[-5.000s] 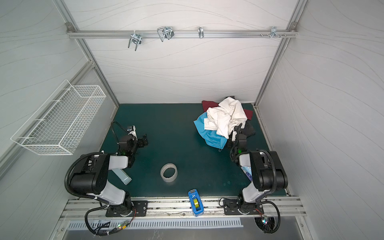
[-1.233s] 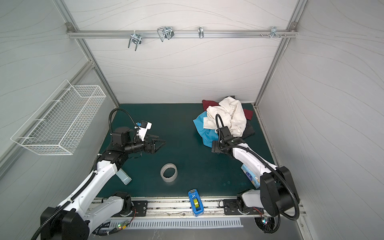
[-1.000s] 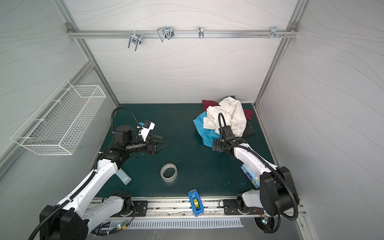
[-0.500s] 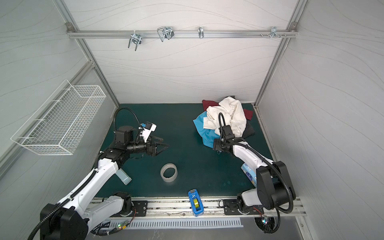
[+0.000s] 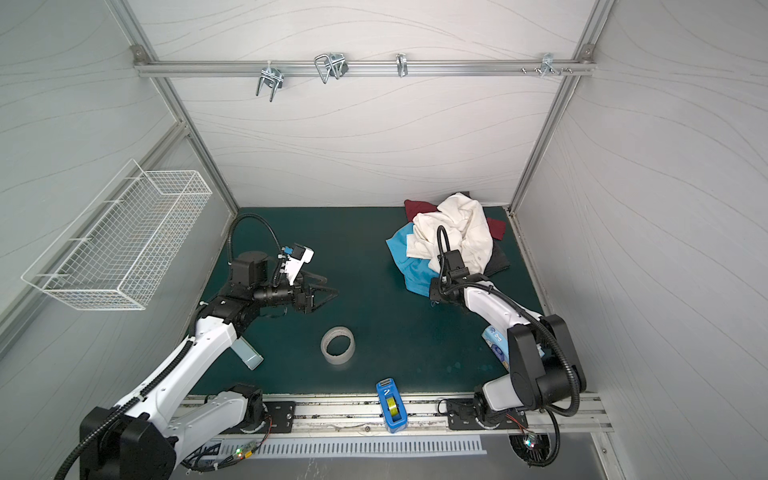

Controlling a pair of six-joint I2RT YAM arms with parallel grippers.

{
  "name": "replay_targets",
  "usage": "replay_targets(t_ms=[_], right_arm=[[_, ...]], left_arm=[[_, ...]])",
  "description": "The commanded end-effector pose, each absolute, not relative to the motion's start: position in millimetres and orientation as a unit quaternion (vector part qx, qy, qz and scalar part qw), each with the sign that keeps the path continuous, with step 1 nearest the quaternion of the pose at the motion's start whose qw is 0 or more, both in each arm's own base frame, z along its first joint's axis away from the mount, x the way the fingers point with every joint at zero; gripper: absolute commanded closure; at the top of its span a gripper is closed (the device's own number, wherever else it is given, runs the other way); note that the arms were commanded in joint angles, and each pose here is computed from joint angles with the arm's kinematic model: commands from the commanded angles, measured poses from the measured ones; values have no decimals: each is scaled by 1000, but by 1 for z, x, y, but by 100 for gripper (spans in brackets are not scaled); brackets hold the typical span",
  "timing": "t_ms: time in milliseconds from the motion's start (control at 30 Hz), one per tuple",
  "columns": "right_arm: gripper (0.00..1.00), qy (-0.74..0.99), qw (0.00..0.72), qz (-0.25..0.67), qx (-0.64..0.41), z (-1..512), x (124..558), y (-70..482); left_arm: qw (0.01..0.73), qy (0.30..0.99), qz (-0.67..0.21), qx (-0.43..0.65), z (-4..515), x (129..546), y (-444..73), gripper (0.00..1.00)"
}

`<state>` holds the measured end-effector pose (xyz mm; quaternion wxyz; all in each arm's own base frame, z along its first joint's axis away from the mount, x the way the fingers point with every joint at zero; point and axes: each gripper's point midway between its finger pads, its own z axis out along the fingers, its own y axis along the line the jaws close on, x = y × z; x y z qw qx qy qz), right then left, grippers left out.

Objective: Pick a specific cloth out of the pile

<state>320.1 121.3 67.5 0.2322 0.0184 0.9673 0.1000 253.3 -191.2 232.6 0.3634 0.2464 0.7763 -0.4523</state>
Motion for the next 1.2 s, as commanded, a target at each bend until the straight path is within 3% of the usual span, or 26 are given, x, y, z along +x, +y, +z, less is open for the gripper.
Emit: replay_targets(t_ms=[0,67,267,300,700,1167], right_arm=[[56,968,231,101,19,66,327,123],[62,969,227,100,20,65,328,124],[98,965,243,98,19,78,328,122],[100,963,249,96,20,83,328,120],[100,936,338,103,-15,188,333,118],[100,896,430,109,-10,316,385,113]], left_arm=[[387,761,-447,266,253,258,-194,3],[389,761,-446,266,253,258,-193,3],[390,761,-445,267,254,257,-194,3],[390,761,-444,267,254,257,-193,3],[397,755,-444,274,259,253,-195,3],[403,751,-441,282,261,250,-196,3]])
